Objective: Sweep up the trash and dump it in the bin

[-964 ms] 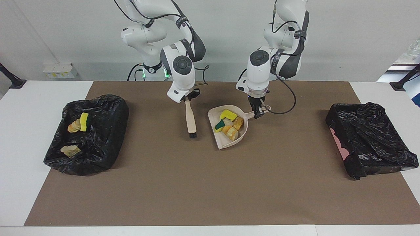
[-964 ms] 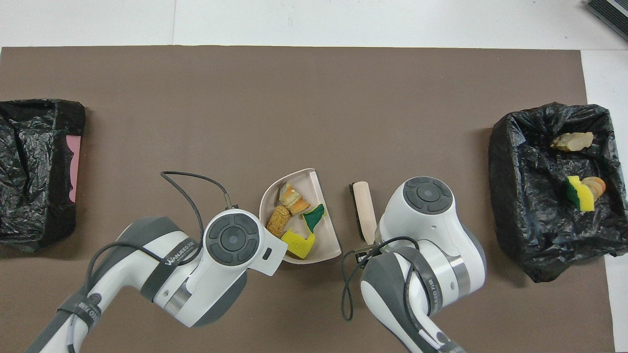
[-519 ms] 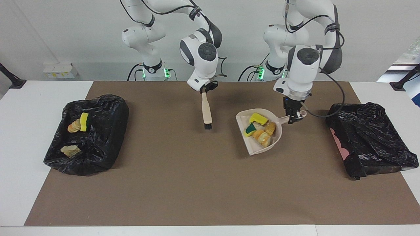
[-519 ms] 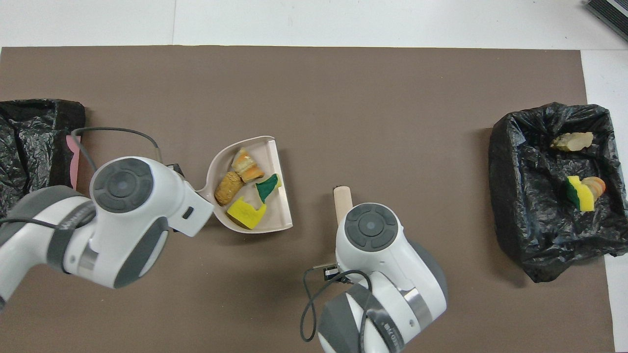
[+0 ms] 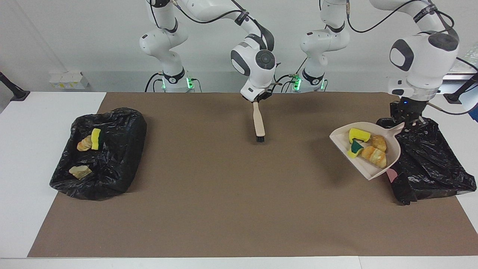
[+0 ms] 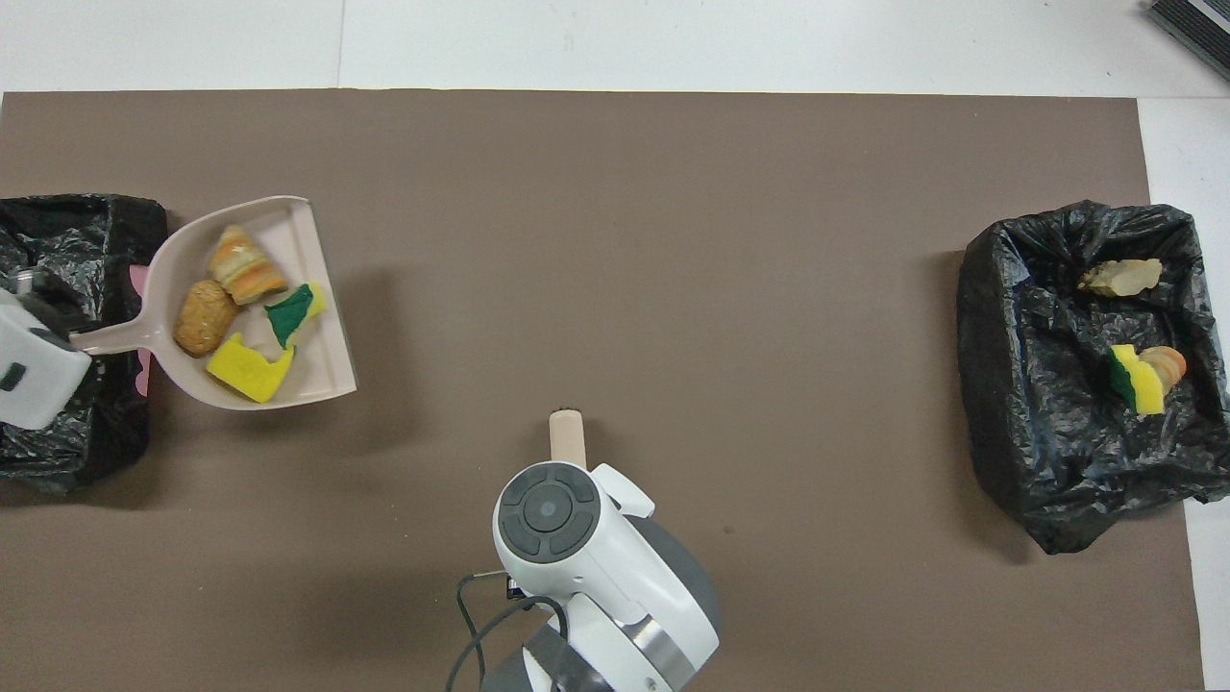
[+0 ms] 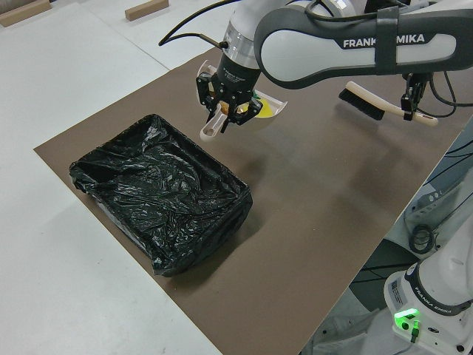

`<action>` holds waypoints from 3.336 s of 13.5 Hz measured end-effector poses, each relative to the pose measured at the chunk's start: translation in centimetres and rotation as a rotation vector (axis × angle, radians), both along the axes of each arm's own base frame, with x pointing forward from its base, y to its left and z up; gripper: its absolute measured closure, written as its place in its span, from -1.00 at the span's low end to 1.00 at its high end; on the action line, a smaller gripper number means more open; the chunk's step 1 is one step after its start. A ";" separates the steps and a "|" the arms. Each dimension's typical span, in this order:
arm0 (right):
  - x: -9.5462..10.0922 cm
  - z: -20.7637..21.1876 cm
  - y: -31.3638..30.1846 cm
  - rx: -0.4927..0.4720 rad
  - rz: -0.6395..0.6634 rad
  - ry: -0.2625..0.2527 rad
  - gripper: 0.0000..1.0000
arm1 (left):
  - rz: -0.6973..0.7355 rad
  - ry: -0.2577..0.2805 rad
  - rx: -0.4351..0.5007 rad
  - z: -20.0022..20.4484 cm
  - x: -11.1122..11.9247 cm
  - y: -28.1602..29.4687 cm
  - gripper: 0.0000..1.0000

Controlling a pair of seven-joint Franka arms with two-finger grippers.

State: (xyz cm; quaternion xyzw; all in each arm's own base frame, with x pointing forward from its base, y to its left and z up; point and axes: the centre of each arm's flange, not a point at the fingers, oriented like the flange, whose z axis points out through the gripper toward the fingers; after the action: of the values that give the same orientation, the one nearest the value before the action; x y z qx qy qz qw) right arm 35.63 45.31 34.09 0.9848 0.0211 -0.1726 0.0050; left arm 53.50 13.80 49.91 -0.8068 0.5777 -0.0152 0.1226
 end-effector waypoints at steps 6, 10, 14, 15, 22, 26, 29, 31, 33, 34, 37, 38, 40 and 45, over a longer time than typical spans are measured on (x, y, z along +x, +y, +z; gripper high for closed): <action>0.4 0.0 1.5 0.025 -0.026 -0.030 -0.09 | 0.041 -0.020 0.148 3.9 -0.2 13.8 0.37; 3.6 4.2 1.3 0.068 -0.063 -0.069 -0.95 | 0.000 0.047 0.353 4.6 1.0 15.9 0.37; 9.3 9.4 -4.4 0.065 -0.021 -0.135 -1.00 | -0.016 0.103 0.557 5.1 1.2 15.9 0.37; 10.6 10.6 -6.3 0.057 0.013 -0.150 -1.00 | -0.030 0.118 0.601 5.3 1.2 16.0 0.37; 20.0 15.3 -21.0 -0.021 0.149 -0.274 -1.00 | -0.076 0.218 0.835 9.1 2.8 12.0 0.37; 23.4 16.5 -29.9 -0.035 0.081 -0.296 -1.00 | -0.045 0.182 0.687 9.1 3.3 8.9 0.37; 25.1 19.1 -35.6 -0.041 -0.003 -0.347 -1.00 | -0.005 0.162 0.464 7.6 3.5 7.0 0.37; 25.0 21.4 -37.8 -0.045 -0.040 -0.386 -1.00 | 0.036 0.142 0.341 6.5 4.1 4.0 0.37; 24.1 23.5 -39.9 -0.055 -0.077 -0.405 -1.00 | 0.130 0.111 0.256 5.0 5.2 -0.9 0.37; 23.6 24.3 -40.7 -0.059 -0.087 -0.409 -1.00 | 0.180 0.096 0.208 4.1 5.6 -3.7 0.37; 22.0 25.8 -43.0 -0.066 -0.077 -0.414 -1.00 | 0.326 0.071 0.069 2.4 6.3 -11.2 0.37; 21.7 26.1 -43.9 -0.069 -0.090 -0.408 -1.00 | 0.376 0.066 0.022 2.2 6.3 -13.2 0.37; 20.9 26.3 -45.5 -0.069 -0.123 -0.377 -1.00 | 0.487 0.054 -0.049 2.1 6.1 -17.2 0.37; 19.7 26.6 -45.9 -0.040 -0.147 -0.367 -1.00 | 0.739 0.065 -0.155 0.9 5.1 -27.5 0.37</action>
State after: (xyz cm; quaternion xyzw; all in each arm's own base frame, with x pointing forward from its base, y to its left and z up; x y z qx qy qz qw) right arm 55.33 -0.59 60.73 0.9983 -0.0558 0.0097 0.0157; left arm 58.57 -13.67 50.77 -0.9678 0.2483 0.0122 0.0400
